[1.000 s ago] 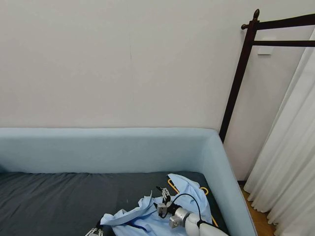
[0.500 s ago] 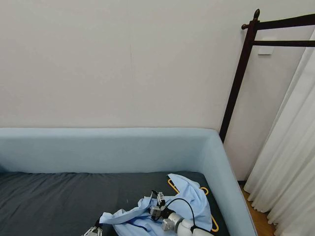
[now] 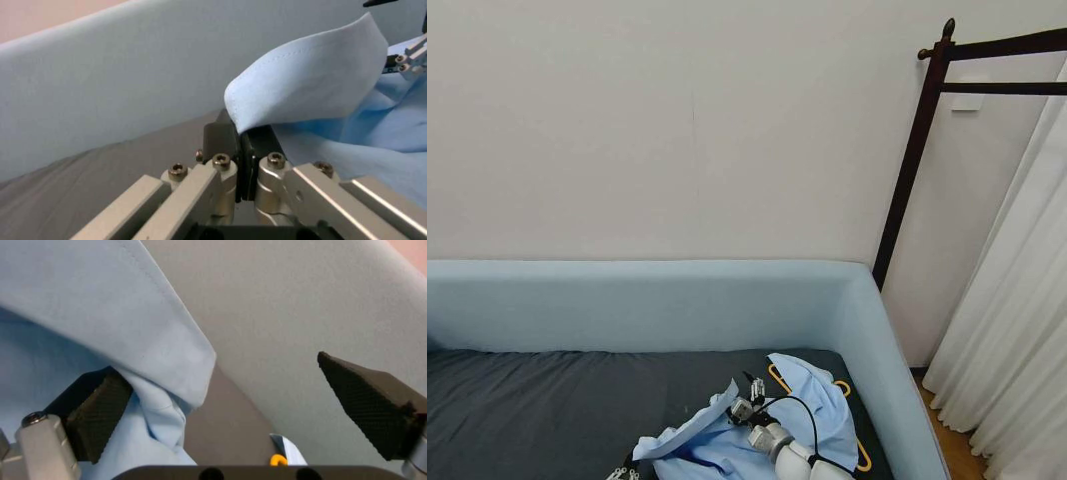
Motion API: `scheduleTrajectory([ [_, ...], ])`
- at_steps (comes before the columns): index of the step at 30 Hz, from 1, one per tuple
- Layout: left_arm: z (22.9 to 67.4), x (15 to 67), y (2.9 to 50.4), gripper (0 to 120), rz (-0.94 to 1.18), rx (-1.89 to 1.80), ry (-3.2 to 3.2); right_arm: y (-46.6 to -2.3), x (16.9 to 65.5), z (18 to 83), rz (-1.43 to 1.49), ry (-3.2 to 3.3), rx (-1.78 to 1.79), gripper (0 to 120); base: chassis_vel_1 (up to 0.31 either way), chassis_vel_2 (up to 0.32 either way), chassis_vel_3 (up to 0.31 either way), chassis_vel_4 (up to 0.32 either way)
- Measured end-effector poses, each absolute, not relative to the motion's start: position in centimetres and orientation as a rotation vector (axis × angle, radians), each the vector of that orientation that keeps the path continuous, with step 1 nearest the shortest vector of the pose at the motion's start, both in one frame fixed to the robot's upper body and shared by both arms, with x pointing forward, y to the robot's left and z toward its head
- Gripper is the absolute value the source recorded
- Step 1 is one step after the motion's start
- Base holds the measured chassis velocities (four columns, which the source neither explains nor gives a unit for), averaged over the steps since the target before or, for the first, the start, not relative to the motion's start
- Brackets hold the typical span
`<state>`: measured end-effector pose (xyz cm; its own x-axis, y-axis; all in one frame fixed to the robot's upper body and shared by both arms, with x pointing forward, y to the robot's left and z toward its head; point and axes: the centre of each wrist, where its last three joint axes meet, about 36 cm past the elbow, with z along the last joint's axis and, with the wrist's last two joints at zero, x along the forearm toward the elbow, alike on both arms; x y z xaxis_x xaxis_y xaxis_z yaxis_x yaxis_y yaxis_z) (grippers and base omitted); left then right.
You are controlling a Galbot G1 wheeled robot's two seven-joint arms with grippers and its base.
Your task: Pick up the clothes from the sofa and hang them on the clothes hanger.
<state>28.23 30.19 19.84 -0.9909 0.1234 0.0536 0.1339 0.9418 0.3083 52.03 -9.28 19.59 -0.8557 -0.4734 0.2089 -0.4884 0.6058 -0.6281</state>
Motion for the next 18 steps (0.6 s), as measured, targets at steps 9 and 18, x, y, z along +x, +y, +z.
scheduleTrajectory([
  [9,19.7,28.4,30.2,0,-0.499,-0.224,-3.061,-9.5,52.1,19.3,1.161,-2.807,0.893,73,0.000,0.000,0.000,0.000],
  [18,19.6,28.3,30.3,0,-0.527,-0.236,-3.061,-10.8,52.0,18.3,1.381,-2.731,1.085,36,0.000,0.000,0.000,0.000],
])
